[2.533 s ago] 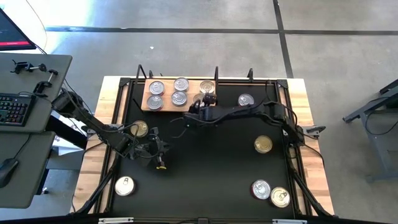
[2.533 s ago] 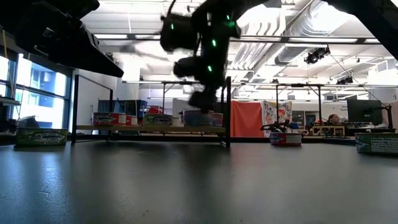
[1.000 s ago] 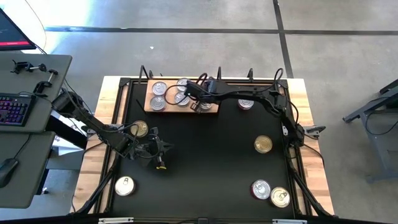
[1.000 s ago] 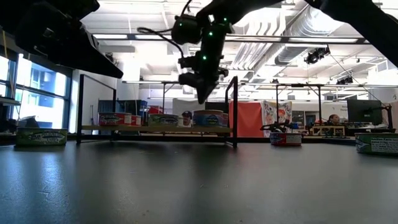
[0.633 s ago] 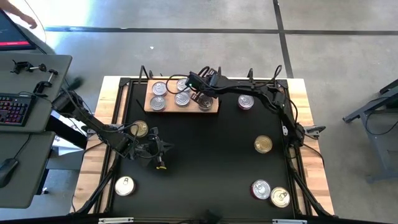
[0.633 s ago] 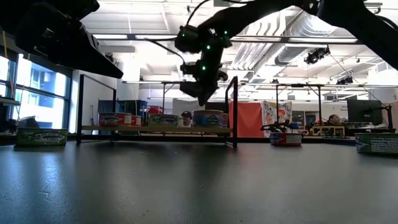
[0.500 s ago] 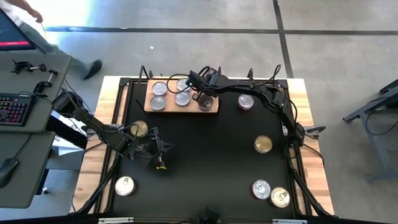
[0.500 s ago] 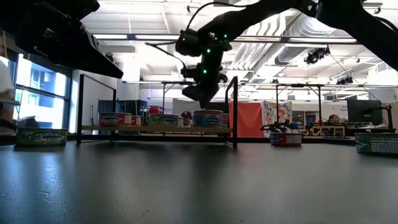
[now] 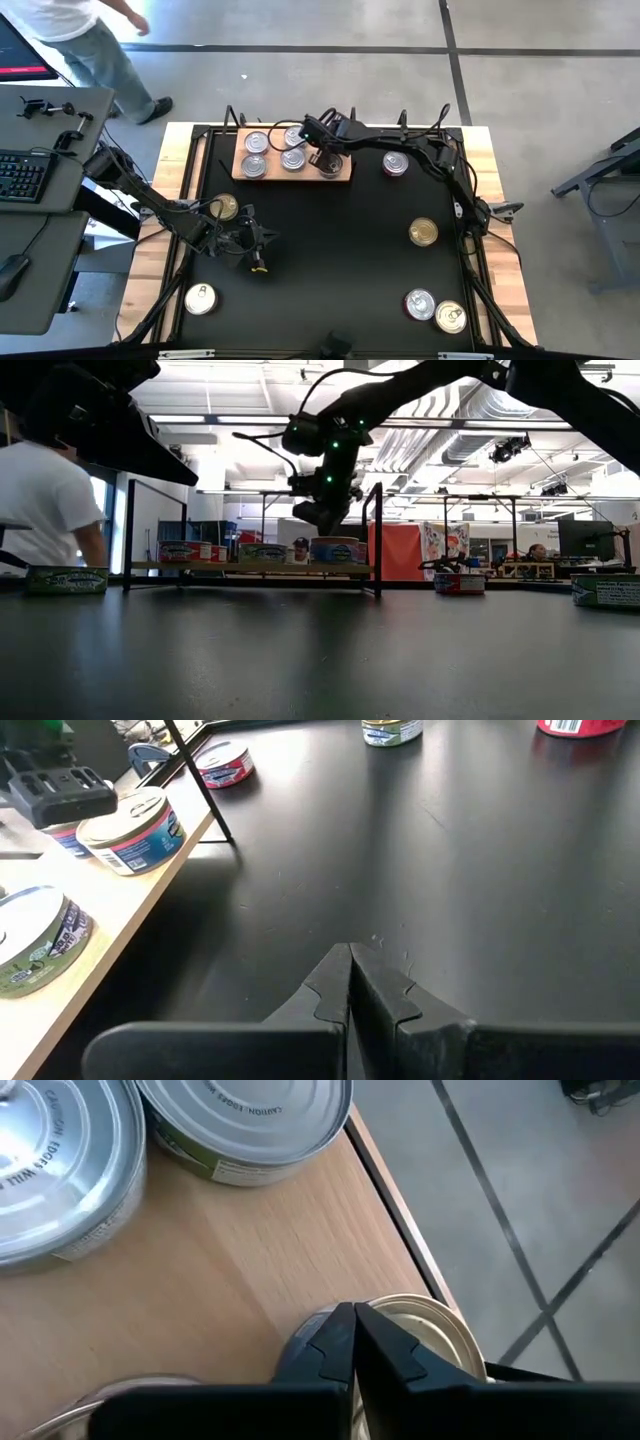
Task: Stack canned seafood by type on shelf
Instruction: Adjust the blue pink cans on the shelf
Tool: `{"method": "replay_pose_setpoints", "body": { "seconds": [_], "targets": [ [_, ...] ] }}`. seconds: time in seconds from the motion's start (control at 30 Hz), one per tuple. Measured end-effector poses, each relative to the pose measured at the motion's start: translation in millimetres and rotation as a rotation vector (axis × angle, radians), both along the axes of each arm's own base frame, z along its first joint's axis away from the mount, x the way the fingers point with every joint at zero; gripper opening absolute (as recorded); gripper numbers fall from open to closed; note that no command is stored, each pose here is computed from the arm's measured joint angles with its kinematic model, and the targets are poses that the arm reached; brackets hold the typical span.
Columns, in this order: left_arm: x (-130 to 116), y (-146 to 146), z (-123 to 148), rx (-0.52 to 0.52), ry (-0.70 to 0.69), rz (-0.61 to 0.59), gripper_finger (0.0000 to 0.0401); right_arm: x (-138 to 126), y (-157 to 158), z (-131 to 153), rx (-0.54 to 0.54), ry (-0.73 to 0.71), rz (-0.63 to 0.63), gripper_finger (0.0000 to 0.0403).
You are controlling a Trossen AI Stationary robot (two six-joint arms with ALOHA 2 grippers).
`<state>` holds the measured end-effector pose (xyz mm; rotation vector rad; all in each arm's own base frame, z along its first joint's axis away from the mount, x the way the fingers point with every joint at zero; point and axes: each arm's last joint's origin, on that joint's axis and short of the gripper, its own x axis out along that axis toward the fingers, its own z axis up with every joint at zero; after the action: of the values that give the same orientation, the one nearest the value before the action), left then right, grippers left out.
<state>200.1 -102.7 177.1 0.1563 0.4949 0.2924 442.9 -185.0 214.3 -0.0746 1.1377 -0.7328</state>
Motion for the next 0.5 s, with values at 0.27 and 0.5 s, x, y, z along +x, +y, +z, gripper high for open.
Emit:
{"method": "replay_pose_setpoints", "body": {
  "seconds": [0.27, 0.5],
  "targets": [
    [0.0, 0.0, 0.0, 0.0, 0.0, 0.0, 0.0, 4.0, 0.1, 7.1, -0.027, -0.02, 0.024, 0.0],
    [0.0, 0.0, 0.0, 0.0, 0.0, 0.0, 0.0, 2.0, 2.9, 14.4, -0.026, 0.001, 0.002, 0.0]
  ]
}}
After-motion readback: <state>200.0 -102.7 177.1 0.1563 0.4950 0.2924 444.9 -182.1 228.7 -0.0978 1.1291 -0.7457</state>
